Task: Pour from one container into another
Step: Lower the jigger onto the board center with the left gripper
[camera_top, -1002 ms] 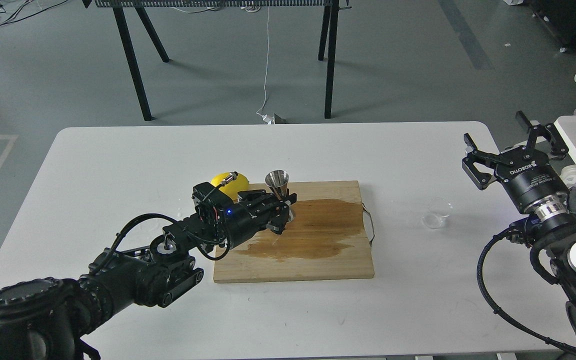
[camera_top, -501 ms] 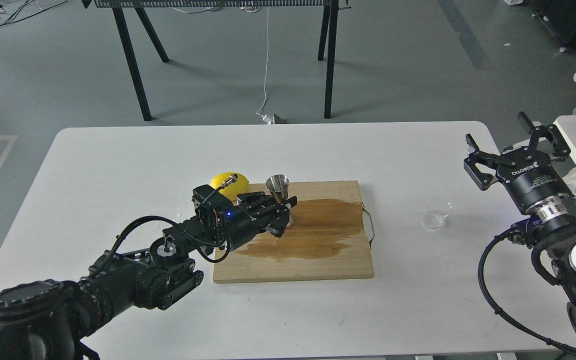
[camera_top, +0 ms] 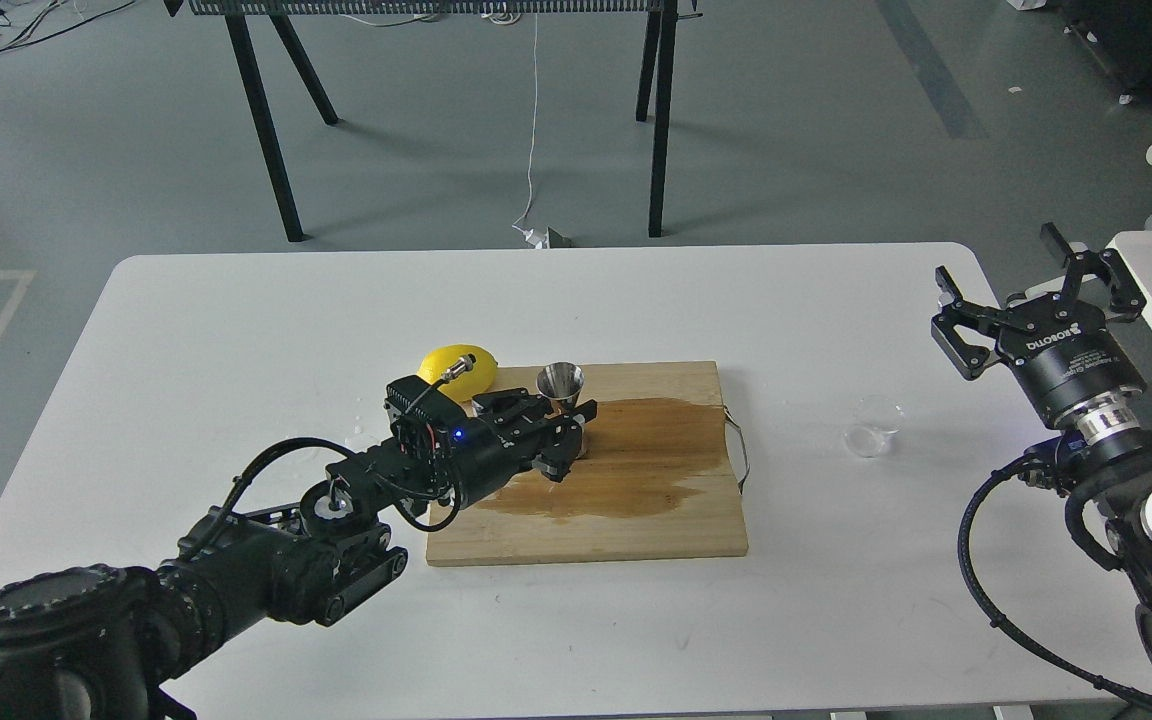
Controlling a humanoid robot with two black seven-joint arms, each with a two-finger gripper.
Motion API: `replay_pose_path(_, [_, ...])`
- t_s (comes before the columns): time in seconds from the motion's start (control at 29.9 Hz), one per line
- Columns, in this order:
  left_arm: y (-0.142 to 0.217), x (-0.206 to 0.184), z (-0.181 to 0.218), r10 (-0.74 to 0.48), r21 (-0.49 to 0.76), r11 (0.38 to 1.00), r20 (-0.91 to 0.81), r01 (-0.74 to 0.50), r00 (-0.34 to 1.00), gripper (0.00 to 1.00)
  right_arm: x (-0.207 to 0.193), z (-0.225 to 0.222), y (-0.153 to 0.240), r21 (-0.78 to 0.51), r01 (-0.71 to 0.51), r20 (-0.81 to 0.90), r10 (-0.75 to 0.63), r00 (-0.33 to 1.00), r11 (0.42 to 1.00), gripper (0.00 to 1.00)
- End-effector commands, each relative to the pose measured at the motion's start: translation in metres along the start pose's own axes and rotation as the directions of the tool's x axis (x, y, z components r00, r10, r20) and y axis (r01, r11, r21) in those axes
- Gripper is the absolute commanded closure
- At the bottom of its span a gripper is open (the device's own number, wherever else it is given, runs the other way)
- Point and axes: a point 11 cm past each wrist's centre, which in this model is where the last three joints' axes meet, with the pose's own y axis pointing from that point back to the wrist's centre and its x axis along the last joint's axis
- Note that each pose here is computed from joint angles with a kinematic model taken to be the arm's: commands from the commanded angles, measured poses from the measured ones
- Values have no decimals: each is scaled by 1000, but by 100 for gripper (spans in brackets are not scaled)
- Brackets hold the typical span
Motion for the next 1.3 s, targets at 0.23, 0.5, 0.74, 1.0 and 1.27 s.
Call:
replay_pose_path(0.23, [0,-5,7,0,-15,1000,-17,0,1000,30,0,0,0,1,-1,0,1,1000,1000,1])
replay_pose_path(0.5, [2,-9,7,-5,-10,1000,-25,5,1000,29,0,0,0,2,1,0,-1,1000,1000,1])
replay_pose_path(0.74, [5,-15,9,-13,-9,1000,-36,12,999,28,0,0,0,3,1,2,-1,1000,1000,1])
replay_pose_path(1.0, [6,-18,8,-15,-3,1000,-46,15,999,28,0,0,0,3,1,2,-1,1000,1000,1])
replay_pose_path(1.27, [6,-18,8,-12,-2,1000,-46,12,999,28,-1,-1,0,5,3,2,-3,1000,1000,1])
